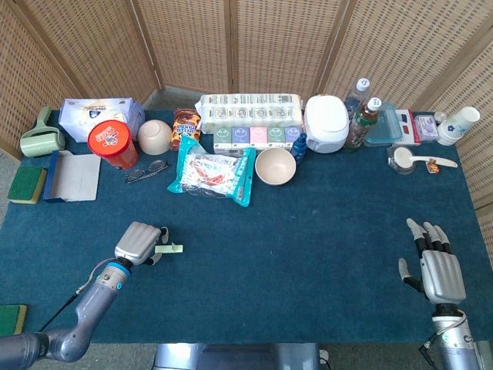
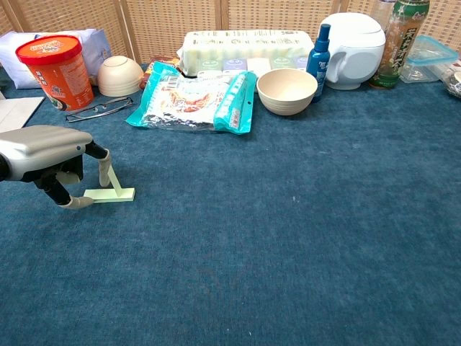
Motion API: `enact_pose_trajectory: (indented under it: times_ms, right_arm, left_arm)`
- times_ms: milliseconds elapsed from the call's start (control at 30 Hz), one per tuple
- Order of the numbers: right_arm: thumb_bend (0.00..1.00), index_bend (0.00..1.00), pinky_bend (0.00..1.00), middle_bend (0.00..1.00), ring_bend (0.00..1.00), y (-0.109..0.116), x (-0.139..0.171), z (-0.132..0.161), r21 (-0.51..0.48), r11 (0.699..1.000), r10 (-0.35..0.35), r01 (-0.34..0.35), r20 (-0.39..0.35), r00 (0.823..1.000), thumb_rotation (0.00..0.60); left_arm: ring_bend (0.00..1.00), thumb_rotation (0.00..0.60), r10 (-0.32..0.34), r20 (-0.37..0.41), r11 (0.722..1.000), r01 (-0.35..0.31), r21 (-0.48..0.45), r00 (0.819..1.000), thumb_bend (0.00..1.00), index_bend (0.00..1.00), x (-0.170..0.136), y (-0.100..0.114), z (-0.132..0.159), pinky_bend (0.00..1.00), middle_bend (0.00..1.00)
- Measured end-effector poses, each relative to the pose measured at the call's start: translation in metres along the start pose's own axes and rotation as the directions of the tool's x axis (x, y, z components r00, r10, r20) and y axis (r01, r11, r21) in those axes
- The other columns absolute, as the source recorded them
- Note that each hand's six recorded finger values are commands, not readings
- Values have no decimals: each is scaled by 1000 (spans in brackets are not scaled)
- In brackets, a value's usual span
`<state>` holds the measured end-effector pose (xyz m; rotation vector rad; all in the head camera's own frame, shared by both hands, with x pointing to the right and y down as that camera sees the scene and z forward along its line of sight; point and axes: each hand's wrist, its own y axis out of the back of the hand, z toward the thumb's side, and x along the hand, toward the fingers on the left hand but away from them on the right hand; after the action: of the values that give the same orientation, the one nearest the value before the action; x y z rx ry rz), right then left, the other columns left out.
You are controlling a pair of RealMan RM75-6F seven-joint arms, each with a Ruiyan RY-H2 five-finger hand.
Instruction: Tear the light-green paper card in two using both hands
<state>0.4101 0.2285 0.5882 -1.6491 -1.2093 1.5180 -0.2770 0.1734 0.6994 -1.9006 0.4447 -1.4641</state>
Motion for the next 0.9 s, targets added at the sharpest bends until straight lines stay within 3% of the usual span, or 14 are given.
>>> enact_pose_trajectory:
  times_ms: [467, 900]
  right_arm:
    - [492, 0, 53, 185, 46, 1, 3, -5, -6, 1000, -7, 7, 13, 1000, 600]
    - [491, 0, 53, 185, 46, 2, 3, -5, -19, 1000, -17, 17, 10, 1000, 600]
  left_arm:
    - [1000, 600, -17, -8, 1000, 17, 14, 1000, 282, 494, 2, -3, 3, 1000, 1000]
    - [1000, 600, -9, -14, 1000, 9, 20, 1000, 372, 671, 3, 2, -1, 1000, 1000]
